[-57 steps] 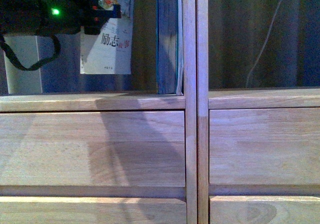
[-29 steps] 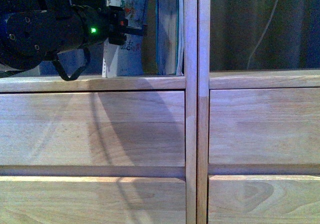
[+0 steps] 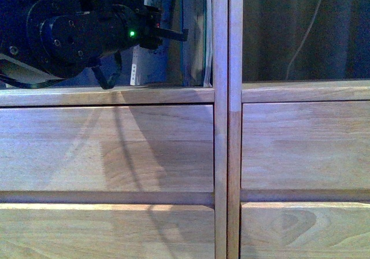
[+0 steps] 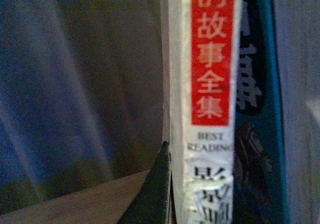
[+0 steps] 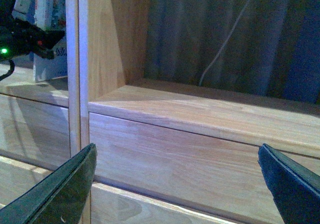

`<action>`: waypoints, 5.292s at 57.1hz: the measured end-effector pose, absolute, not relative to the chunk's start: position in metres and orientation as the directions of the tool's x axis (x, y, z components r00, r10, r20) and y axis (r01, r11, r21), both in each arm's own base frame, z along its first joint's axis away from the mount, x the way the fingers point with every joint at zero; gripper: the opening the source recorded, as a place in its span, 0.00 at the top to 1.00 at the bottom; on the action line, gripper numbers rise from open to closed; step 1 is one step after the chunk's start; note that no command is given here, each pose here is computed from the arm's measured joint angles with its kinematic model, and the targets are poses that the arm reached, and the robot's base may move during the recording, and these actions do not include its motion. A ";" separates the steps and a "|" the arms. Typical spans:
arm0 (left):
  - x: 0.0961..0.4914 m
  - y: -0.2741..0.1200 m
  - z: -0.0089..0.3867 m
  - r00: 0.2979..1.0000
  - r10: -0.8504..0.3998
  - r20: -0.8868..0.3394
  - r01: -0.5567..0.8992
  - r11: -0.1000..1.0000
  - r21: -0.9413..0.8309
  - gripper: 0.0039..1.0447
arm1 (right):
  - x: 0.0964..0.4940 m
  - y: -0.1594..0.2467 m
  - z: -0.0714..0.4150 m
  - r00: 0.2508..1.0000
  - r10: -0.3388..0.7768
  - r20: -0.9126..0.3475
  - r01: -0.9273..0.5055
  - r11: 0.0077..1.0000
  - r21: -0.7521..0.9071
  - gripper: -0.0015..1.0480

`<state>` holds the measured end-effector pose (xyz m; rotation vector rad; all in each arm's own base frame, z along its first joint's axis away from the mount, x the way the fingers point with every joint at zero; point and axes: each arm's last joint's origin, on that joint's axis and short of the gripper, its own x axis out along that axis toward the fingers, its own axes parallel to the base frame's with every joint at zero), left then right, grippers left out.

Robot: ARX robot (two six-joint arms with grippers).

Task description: Organize books on shelf

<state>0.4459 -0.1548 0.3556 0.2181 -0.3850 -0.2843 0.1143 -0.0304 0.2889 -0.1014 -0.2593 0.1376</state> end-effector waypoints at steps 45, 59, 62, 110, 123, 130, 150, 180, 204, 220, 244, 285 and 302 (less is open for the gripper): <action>0.437 -0.186 0.343 0.918 -0.311 0.247 0.247 0.934 0.259 0.32 | 0.114 -0.030 0.289 0.957 0.148 0.248 -0.122 0.985 -0.118 0.07; 0.410 -0.176 0.348 0.880 -0.413 0.233 0.360 0.902 0.238 0.07 | 0.114 -0.030 0.289 0.957 0.148 0.248 -0.122 0.985 -0.118 0.07; 0.404 -0.173 0.349 0.876 -0.423 0.229 0.376 0.899 0.224 0.07 | 0.114 -0.030 0.289 0.957 0.148 0.248 -0.122 0.985 -0.118 0.07; 0.241 -0.104 0.348 0.877 -0.294 0.381 0.237 0.953 0.188 0.07 | 0.114 -0.030 0.289 0.957 0.148 0.248 -0.122 0.985 -0.118 0.07; 0.193 -0.040 0.315 0.926 -0.190 0.326 0.145 0.977 0.158 0.07 | 0.114 -0.030 0.289 0.957 0.148 0.248 -0.122 0.985 -0.118 0.07; 0.184 -0.032 0.316 0.923 -0.164 0.347 0.126 0.984 0.129 0.07 | 0.114 -0.030 0.289 0.957 0.149 0.248 -0.122 0.985 -0.119 0.07; 0.161 -0.017 0.256 1.000 -0.007 -0.003 0.007 1.000 0.013 0.59 | 0.114 -0.030 0.289 0.957 0.150 0.248 -0.123 0.985 -0.121 0.07; 0.130 -0.001 0.198 1.000 -0.005 0.001 0.005 1.000 0.004 0.98 | 0.099 -0.004 0.212 0.999 -0.032 -0.013 0.032 0.999 0.007 0.93; 0.118 0.000 0.182 1.000 -0.004 0.001 0.004 1.000 0.004 0.98 | 0.098 0.000 0.188 1.000 0.000 -0.010 0.000 1.000 0.003 0.97; 0.111 0.000 0.170 1.000 -0.004 0.008 0.004 1.000 0.004 0.98 | 0.098 0.000 0.178 1.000 0.000 -0.005 0.000 1.000 0.002 0.97; 0.098 0.000 0.167 1.000 -0.003 0.006 0.003 1.000 0.003 0.98 | 0.097 0.000 0.168 1.000 0.000 0.004 0.000 1.000 0.002 0.97; 0.097 0.000 0.167 1.000 -0.003 0.007 0.003 1.000 0.002 0.31 | 0.097 0.000 0.168 1.000 0.000 0.004 0.000 1.000 0.002 0.34; 0.097 0.000 0.167 1.000 -0.003 0.007 0.003 1.000 0.002 0.07 | 0.097 0.000 0.168 1.000 0.000 0.005 0.000 1.000 0.002 0.07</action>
